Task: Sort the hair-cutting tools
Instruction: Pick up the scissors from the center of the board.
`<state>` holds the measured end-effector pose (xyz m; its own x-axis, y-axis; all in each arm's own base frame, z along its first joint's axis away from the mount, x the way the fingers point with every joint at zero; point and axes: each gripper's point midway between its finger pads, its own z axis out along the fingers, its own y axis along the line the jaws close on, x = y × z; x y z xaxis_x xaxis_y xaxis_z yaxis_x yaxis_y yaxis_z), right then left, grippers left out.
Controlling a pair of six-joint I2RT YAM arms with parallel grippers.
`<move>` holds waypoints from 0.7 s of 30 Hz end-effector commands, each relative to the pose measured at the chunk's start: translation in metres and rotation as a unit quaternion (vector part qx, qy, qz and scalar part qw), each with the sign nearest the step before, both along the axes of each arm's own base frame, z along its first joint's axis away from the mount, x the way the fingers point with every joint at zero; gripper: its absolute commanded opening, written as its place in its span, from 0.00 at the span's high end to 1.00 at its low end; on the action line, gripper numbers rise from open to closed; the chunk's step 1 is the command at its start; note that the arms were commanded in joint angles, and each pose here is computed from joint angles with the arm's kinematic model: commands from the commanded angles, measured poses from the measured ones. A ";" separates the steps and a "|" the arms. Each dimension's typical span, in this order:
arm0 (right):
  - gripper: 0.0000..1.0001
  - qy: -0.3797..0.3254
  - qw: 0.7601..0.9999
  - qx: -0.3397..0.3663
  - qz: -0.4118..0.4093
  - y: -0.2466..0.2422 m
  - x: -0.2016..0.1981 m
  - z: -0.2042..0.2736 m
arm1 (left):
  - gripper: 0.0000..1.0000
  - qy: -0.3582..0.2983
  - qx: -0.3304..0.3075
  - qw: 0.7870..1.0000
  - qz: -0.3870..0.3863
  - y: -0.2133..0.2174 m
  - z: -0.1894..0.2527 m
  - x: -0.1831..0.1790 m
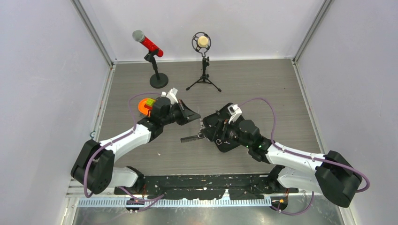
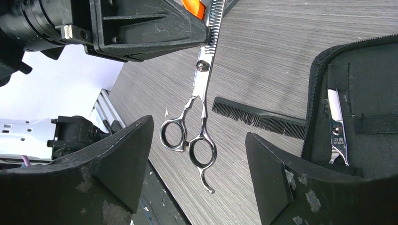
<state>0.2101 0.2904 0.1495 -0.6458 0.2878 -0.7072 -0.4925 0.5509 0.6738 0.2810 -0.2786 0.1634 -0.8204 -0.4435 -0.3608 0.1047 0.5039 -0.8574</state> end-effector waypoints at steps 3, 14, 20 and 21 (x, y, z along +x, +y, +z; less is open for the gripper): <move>0.21 -0.044 0.999 -0.008 0.023 0.004 0.001 0.024 | 1.00 -0.065 -0.026 0.996 -0.060 -0.010 0.034 -0.009; 0.29 -0.068 0.995 0.033 0.062 -0.012 0.013 0.071 | 1.00 -0.109 -0.030 0.978 -0.173 -0.020 0.043 -0.042; 0.31 -0.066 0.994 0.044 0.075 -0.005 0.026 0.086 | 1.00 -0.149 -0.036 0.964 -0.219 -0.028 0.063 -0.058; 0.31 -0.057 0.994 0.046 0.077 -0.003 0.028 0.083 | 1.00 -0.154 -0.036 0.961 -0.225 -0.030 0.066 -0.061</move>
<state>0.2381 0.2741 0.2080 -0.6050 0.2620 -0.7519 -0.5919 0.4836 0.6448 0.2323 -0.2980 0.1798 -0.8695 -0.1518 -0.4701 0.3797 0.4033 -0.8326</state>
